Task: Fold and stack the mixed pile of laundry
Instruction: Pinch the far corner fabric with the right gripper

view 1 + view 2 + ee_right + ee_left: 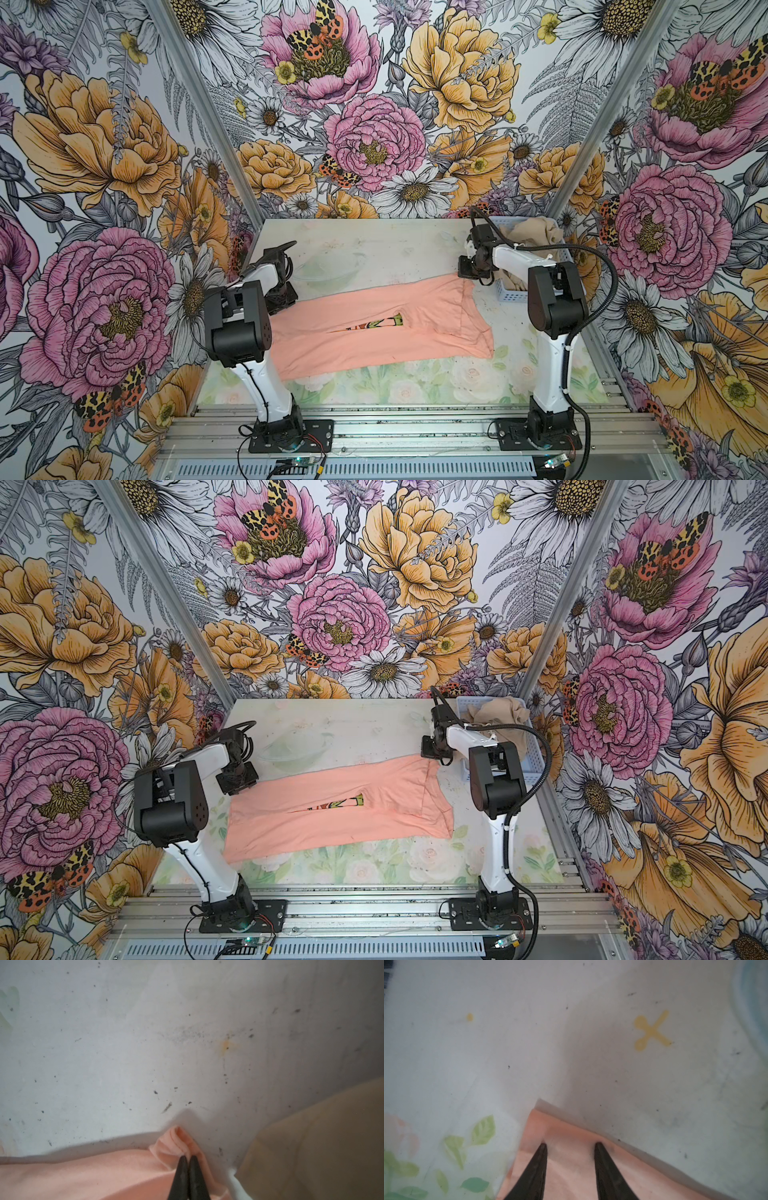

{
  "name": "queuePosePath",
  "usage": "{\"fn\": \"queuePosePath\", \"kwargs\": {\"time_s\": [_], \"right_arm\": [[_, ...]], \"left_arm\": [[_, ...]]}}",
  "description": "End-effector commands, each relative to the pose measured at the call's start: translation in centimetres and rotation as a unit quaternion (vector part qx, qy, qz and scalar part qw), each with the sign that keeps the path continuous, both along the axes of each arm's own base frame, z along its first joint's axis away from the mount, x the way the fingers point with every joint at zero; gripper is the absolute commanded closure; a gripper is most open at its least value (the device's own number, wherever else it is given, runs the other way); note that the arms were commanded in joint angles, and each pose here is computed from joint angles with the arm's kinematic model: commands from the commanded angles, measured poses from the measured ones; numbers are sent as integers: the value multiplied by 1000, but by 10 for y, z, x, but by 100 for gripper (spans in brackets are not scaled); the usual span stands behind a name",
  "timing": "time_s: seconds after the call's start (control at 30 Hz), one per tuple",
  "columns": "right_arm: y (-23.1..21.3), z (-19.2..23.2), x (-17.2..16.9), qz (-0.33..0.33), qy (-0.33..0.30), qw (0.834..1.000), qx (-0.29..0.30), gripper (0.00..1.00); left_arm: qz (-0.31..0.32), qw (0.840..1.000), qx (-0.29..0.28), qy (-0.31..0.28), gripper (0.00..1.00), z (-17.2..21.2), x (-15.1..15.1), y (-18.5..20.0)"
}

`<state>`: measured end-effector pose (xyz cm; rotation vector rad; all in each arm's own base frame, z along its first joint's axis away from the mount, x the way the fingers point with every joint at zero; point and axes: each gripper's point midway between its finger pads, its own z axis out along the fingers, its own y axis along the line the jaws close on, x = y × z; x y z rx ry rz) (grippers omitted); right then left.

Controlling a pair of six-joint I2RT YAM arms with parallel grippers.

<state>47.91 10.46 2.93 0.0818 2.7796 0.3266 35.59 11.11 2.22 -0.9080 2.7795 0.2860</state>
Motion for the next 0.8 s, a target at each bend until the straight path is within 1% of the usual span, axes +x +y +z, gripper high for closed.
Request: {"fn": "queuePosePath", "kwargs": {"time_s": [0.0,0.07,0.1,0.13,0.17,0.2,0.33,0.43,0.6,0.77], "right_arm": [[-16,25,11,-23,-38,999,-21,100],[-16,27,11,-23,-40,999,-18,100],[-15,28,11,-22,-40,999,-16,95],[-14,29,11,-20,-41,999,-13,87],[-13,31,10,-20,-42,999,-9,82],[-13,33,9,-21,-43,999,-8,80],[-12,46,8,-26,-56,998,-5,75],[-9,51,10,-23,-62,998,4,69],[9,43,16,-7,-51,997,50,63],[17,28,20,-6,-35,997,75,61]], "left_arm": [[13,998,15,54,61,-23,-22,17],[12,998,14,54,61,-23,-22,16],[12,998,14,54,61,-23,-23,16],[12,998,13,54,61,-23,-23,16],[12,998,13,54,61,-23,-23,16],[12,998,13,53,61,-23,-23,16],[11,998,13,54,61,-23,-22,14],[11,998,14,52,61,-23,-21,14],[11,998,12,53,61,-24,-20,14],[11,999,11,52,61,-24,-20,15]]}}
